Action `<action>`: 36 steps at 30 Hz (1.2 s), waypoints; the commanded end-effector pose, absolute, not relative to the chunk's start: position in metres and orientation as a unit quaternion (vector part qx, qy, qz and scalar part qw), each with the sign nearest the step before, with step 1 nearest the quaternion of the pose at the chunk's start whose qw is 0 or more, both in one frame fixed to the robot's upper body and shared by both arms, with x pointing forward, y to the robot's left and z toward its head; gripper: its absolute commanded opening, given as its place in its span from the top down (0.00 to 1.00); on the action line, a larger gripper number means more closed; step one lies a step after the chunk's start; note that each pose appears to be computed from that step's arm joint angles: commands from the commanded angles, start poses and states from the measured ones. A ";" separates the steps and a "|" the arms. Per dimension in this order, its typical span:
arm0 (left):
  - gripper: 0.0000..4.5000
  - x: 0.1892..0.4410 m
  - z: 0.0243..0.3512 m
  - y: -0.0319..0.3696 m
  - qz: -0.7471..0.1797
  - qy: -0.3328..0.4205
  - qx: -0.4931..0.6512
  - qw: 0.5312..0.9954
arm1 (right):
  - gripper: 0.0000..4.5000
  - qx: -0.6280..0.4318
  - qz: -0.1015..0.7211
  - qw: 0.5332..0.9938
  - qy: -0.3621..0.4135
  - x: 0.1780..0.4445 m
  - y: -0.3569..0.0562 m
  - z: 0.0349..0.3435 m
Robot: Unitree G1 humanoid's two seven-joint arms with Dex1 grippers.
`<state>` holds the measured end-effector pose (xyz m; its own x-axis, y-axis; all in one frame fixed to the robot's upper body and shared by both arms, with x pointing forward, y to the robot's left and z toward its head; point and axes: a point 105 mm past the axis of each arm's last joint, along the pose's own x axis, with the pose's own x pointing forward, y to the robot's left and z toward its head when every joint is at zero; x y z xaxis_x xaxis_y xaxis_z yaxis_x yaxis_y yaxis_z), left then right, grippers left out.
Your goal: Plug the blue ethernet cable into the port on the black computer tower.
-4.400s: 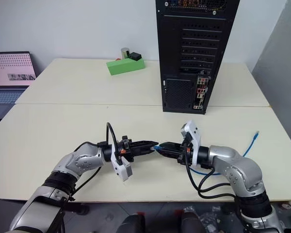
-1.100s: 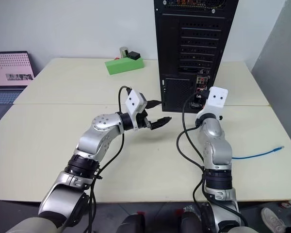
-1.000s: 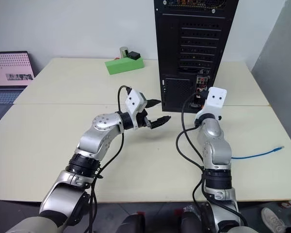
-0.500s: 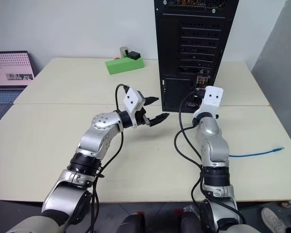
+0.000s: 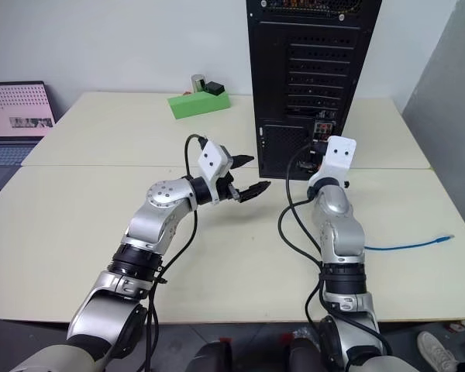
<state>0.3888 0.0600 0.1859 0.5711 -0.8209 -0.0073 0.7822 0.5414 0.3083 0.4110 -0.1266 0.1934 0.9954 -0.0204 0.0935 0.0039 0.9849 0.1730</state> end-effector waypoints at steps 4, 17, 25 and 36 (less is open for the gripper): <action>0.04 0.386 0.205 0.058 -0.457 -0.106 0.148 0.871 | 1.00 0.077 -0.020 0.993 -0.084 0.413 -0.132 0.213; 0.04 0.384 0.204 0.057 -0.459 -0.107 0.152 0.869 | 1.00 0.046 -0.030 0.995 -0.083 0.415 -0.134 0.211; 0.04 0.383 0.203 0.056 -0.460 -0.108 0.153 0.868 | 1.00 0.035 -0.027 0.996 -0.081 0.417 -0.129 0.211; 0.04 0.378 0.202 0.051 -0.467 -0.109 0.151 0.864 | 1.00 0.034 -0.020 0.996 -0.085 0.421 -0.121 0.224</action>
